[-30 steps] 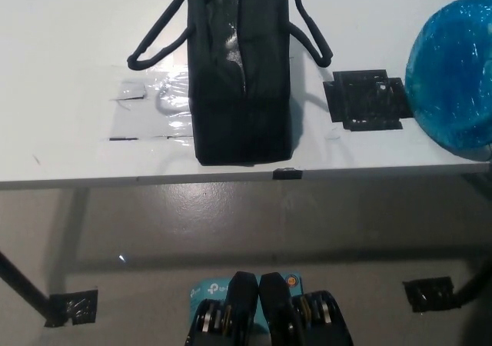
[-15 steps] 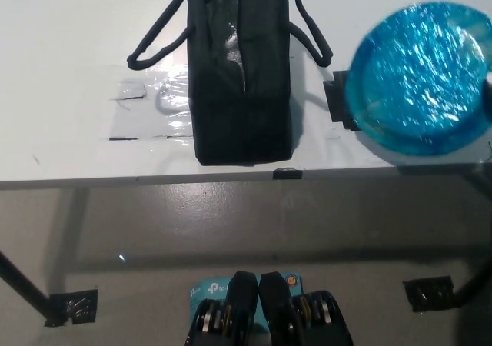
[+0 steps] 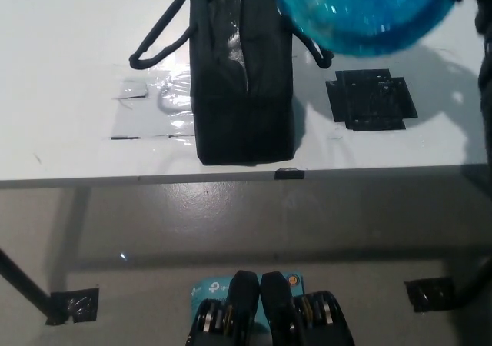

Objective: The robot uses its right hand to pick up a stack of plates kept in the middle of the desk and put it inside a bag kept next to it

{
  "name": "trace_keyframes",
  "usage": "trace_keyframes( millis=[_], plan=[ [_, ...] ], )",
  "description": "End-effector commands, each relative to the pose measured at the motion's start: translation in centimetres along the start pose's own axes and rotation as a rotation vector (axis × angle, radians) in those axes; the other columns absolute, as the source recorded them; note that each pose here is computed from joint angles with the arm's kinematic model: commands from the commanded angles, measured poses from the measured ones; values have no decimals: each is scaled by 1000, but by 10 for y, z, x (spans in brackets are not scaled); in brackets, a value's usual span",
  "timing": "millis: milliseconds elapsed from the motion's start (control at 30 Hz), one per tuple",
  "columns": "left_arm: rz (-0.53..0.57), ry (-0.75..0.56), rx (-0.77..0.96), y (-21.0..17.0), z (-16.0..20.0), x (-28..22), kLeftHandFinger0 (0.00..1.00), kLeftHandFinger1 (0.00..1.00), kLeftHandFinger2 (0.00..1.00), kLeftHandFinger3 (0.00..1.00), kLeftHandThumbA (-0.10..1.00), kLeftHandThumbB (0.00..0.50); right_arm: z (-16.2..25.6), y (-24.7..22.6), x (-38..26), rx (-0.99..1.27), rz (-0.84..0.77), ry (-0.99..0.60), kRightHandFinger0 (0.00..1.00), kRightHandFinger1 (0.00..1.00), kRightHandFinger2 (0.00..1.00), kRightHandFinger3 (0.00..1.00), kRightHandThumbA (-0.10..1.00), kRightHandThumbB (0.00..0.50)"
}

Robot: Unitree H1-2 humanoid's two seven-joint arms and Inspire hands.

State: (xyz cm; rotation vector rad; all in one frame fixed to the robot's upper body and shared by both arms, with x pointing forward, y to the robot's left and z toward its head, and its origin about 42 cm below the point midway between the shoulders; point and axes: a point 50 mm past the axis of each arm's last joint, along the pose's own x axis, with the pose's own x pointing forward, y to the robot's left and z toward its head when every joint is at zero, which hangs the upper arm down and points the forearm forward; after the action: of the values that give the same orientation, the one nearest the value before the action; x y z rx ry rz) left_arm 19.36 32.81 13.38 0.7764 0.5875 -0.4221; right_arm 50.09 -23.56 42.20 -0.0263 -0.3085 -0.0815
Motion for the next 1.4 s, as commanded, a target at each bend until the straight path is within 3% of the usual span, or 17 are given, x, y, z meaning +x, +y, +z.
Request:
trace_keyframes(
  millis=[0,133,200,233,300,367,500,533,633,767,800,900,967,1067,1133,1300,1367],
  plan=[
    [66,19,34,11,-2,-14,720,746,781,830,-100,3,122,14,17,19,122,-239,0,0,281,274,-100,179],
    [68,18,26,9,-3,-15,715,744,776,829,-100,10,143,33,25,-146,150,-271,0,0,100,245,-100,185],
    [68,18,26,9,-3,-15,714,743,774,828,-100,10,143,33,25,-149,152,-263,0,0,88,241,-100,183],
    [66,25,27,9,-3,-14,725,750,784,830,-100,5,159,56,38,-320,155,-282,0,0,4,148,-100,179],
    [68,26,28,6,-2,-14,725,749,785,832,-100,9,173,72,39,-463,188,-341,0,0,0,129,-100,258],
    [65,20,32,6,-2,-14,717,740,774,829,-100,11,186,91,41,-637,186,-397,0,0,0,58,-100,399],
    [62,20,21,5,-1,-14,706,737,773,834,-100,1,210,122,44,-916,229,-441,0,0,0,0,-100,389],
    [61,21,21,5,-1,-14,718,755,793,851,-100,0,213,126,45,-959,237,-441,0,0,6,265,-100,410],
    [58,22,27,5,-1,-14,744,773,806,860,-100,1,225,143,48,-1091,296,-415,0,0,0,52,-100,442],
    [56,20,22,5,-1,-15,754,777,812,881,-100,0,234,157,48,-1206,335,-390,0,0,14,0,-100,365],
    [59,19,26,5,-1,-15,750,771,804,876,-100,6,239,166,49,-1248,334,-384,0,0,49,42,-100,322],
    [53,28,43,4,-1,-15,763,781,808,872,-100,2,245,176,51,-1270,335,-365,0,0,89,121,-100,299],
    [51,27,37,4,-2,-15,782,796,822,891,-100,2,247,184,53,-1281,337,-340,0,0,63,0,-100,293],
    [53,26,30,4,-1,-15,788,792,821,891,-100,5,247,191,57,-1293,328,-316,0,0,51,0,-100,249],
    [34,31,34,-1,-4,-17,811,818,843,907,-100,0,239,197,59,-1320,325,-297,0,0,5,2,-100,175],
    [37,35,35,-3,-4,-18,796,806,827,914,-100,0,237,210,62,-1398,292,-262,0,0,0,85,-32,62],
    [42,33,31,-2,-4,-18,779,786,807,901,-100,3,238,217,63,-1452,277,-246,0,0,0,202,38,45]
  ],
)
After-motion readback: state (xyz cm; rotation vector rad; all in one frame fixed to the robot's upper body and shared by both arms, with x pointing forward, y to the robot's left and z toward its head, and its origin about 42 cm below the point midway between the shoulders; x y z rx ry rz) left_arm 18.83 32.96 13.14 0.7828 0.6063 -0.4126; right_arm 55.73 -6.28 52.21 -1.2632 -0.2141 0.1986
